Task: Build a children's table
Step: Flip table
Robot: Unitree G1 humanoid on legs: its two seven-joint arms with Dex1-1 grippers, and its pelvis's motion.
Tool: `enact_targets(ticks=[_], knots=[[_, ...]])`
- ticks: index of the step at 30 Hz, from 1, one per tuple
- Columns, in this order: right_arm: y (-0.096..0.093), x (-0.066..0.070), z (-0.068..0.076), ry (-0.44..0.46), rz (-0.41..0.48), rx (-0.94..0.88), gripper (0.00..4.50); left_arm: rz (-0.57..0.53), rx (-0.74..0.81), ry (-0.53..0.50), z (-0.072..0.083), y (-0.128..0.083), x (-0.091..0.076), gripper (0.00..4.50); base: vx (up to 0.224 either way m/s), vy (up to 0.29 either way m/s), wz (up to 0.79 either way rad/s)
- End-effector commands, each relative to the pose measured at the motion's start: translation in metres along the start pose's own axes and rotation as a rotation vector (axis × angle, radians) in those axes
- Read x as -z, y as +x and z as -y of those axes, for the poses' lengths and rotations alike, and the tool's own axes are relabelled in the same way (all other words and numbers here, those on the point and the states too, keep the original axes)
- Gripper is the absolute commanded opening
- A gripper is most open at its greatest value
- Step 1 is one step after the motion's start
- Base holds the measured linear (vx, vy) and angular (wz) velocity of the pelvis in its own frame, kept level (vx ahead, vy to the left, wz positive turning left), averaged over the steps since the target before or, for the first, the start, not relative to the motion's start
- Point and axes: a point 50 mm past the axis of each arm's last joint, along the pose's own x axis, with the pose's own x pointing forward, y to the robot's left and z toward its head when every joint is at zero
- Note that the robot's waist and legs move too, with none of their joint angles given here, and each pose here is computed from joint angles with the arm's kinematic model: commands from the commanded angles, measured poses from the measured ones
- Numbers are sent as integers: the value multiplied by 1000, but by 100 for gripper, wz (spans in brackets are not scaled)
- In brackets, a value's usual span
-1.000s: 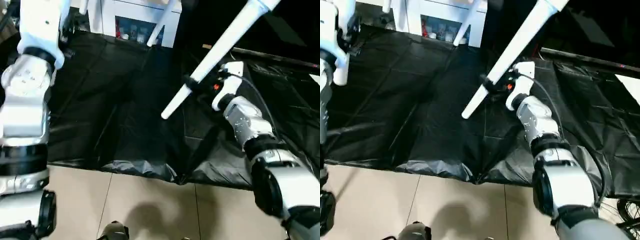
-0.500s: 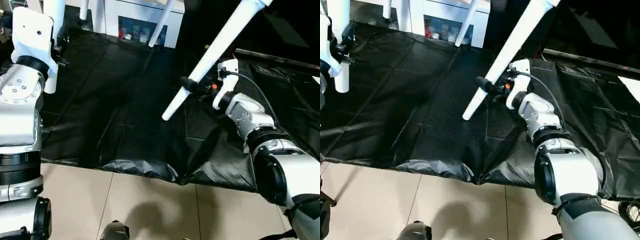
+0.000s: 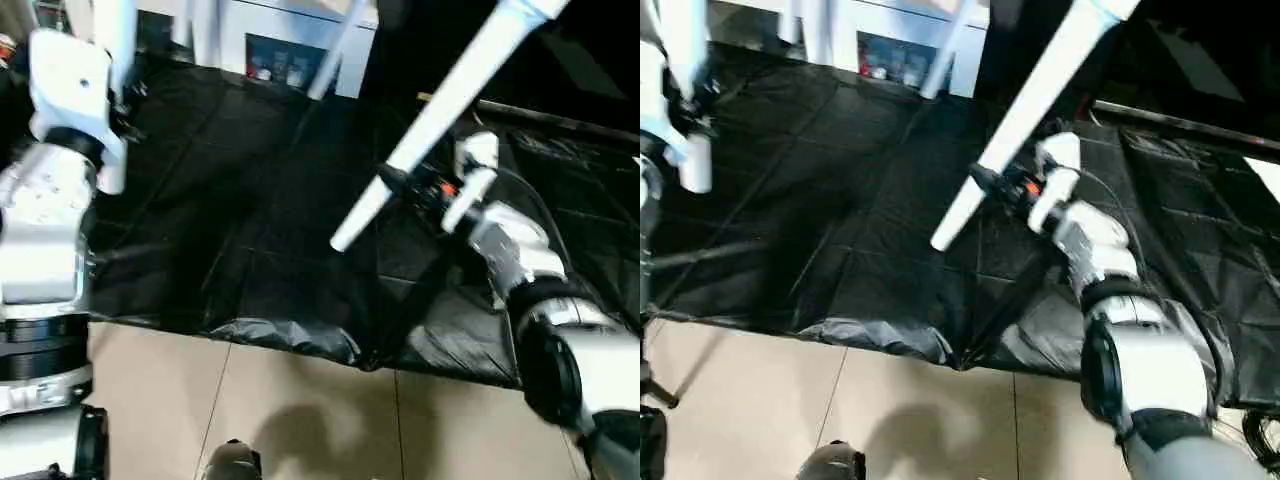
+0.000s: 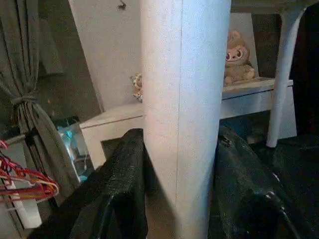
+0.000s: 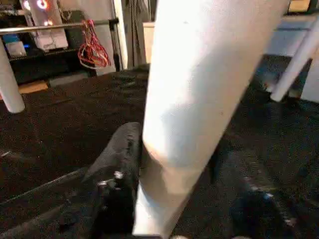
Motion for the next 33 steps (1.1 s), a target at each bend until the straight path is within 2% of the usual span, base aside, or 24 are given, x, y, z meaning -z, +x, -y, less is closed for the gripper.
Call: enact_targets(ticks=[1, 3, 8, 13, 16, 18, 21, 24, 33], knots=[[7, -15, -12, -74, 66, -108, 169, 12, 170, -3, 38, 3, 2, 166, 0, 0, 0], [4, -15, -12, -80, 74, -103, 163, 13, 177, -9, 40, 3, 3, 166, 0, 0, 0], [-23, -10, -19, -154, 75, -32, 155, 9, 221, -33, 55, 1, 9, 166, 0, 0, 0], [-43, -13, -26, -200, 75, 85, 155, 2, 245, -54, 63, -2, 14, 166, 0, 0, 0], [-46, -13, -28, -202, 73, 103, 155, -1, 248, -57, 64, -3, 15, 166, 0, 0, 0], [-53, -10, -36, -207, 45, 144, 155, -22, 253, -60, 66, -11, 20, 166, 0, 0, 0], [-56, -4, -38, -212, 6, 171, 155, -52, 244, -59, 65, -19, 25, 166, 0, 0, 0], [-55, 5, -34, -228, -69, 213, 155, -118, 219, -59, 63, -36, 37, 166, 0, 0, 0], [-51, 12, -37, -218, -106, 256, 155, -176, 195, -67, 62, -51, 53, 166, 0, 0, 0]])
